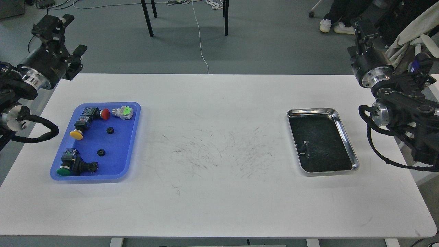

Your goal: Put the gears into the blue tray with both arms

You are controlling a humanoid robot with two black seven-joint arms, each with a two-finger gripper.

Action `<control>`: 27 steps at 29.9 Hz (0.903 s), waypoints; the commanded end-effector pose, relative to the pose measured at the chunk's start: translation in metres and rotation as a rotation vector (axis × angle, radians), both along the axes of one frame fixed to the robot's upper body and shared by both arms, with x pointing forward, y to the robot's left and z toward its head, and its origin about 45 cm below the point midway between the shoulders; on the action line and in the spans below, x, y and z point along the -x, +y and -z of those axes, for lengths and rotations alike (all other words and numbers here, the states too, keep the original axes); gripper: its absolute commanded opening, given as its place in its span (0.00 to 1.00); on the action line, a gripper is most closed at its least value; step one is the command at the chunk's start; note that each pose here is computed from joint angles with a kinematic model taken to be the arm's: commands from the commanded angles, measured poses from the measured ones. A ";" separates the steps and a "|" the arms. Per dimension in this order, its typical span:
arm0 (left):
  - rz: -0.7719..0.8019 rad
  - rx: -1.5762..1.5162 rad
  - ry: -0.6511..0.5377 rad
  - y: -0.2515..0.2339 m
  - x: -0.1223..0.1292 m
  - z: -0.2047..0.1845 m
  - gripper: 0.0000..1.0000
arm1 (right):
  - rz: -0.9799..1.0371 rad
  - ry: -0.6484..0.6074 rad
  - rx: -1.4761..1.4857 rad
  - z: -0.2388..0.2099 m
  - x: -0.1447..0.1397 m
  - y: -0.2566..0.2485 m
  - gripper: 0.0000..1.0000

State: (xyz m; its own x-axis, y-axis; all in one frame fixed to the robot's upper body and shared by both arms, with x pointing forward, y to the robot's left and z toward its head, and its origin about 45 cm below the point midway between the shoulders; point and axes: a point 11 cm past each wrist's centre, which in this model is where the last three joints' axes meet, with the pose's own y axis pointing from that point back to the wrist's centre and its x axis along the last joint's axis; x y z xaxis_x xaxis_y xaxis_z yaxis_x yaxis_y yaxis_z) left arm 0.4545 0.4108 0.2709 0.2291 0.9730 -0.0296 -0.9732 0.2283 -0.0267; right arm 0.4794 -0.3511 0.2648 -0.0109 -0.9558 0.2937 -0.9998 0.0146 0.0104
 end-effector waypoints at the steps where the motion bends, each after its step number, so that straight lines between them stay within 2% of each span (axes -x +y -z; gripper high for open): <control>1: -0.011 0.084 0.032 -0.001 0.004 0.023 0.96 | 0.019 0.012 0.000 0.001 0.000 -0.004 0.96; 2: -0.007 0.095 0.041 -0.005 0.006 0.030 0.98 | 0.030 0.005 0.003 -0.001 -0.001 -0.006 0.98; 5: -0.007 0.085 0.054 -0.006 0.008 0.035 0.99 | 0.035 0.001 0.004 -0.001 -0.002 -0.007 0.98; 15: 0.020 0.104 0.016 -0.017 -0.003 0.018 0.99 | 0.022 -0.014 -0.112 -0.011 -0.005 0.006 0.98; 22: 0.060 0.231 -0.035 -0.027 -0.006 -0.001 0.99 | -0.023 0.027 -0.227 -0.009 -0.001 0.011 0.99; 27: 0.067 0.238 0.025 -0.032 -0.006 0.005 0.99 | 0.001 0.100 -0.403 -0.005 -0.002 0.010 0.99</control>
